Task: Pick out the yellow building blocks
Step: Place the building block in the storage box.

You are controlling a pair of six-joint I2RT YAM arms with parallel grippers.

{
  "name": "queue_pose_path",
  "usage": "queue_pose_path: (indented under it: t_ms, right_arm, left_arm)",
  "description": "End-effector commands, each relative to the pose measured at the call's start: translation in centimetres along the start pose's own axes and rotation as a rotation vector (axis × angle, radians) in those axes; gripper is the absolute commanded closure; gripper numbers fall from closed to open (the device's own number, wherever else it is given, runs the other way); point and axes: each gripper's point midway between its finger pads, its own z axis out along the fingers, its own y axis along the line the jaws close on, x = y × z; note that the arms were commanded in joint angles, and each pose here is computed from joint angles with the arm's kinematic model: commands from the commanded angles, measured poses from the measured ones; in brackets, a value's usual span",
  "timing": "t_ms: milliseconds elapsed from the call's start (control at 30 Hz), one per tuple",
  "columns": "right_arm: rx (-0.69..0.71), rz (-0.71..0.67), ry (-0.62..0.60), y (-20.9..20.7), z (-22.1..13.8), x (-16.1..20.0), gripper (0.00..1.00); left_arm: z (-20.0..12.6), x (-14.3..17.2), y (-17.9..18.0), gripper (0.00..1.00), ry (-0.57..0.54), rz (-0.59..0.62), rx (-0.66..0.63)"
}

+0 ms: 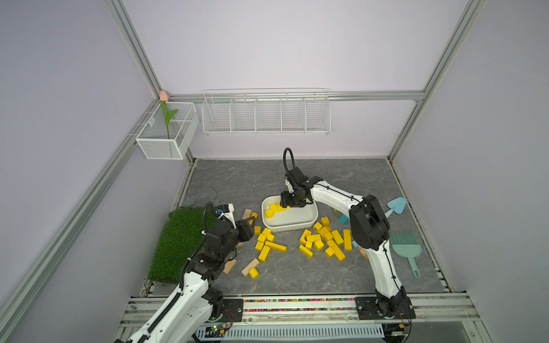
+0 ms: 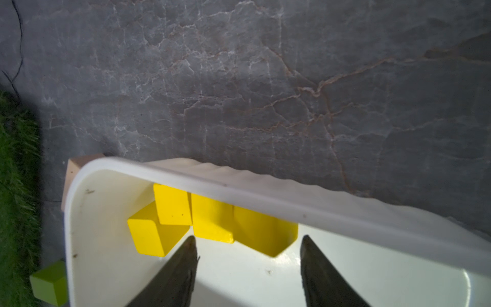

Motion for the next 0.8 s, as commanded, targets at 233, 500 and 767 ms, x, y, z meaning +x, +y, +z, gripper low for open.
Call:
queue_pose_path:
  t_ms: [233, 500, 767]
  right_arm:
    - [-0.018, 0.000, 0.026, 0.1, 0.9, 0.6, 0.36]
    - [0.011, 0.023, -0.001, -0.5, 0.0, 0.5, 0.37]
    - [-0.038, 0.015, -0.050, -0.3, -3.1, 0.9, 0.38]
  left_arm:
    - [0.0, -0.2, 0.1, 0.43, -0.017, -0.014, 0.009]
    - [0.0, -0.2, 0.1, 0.43, -0.018, -0.015, 0.009]
    - [-0.1, -0.2, 0.1, 0.43, -0.017, -0.015, 0.009]
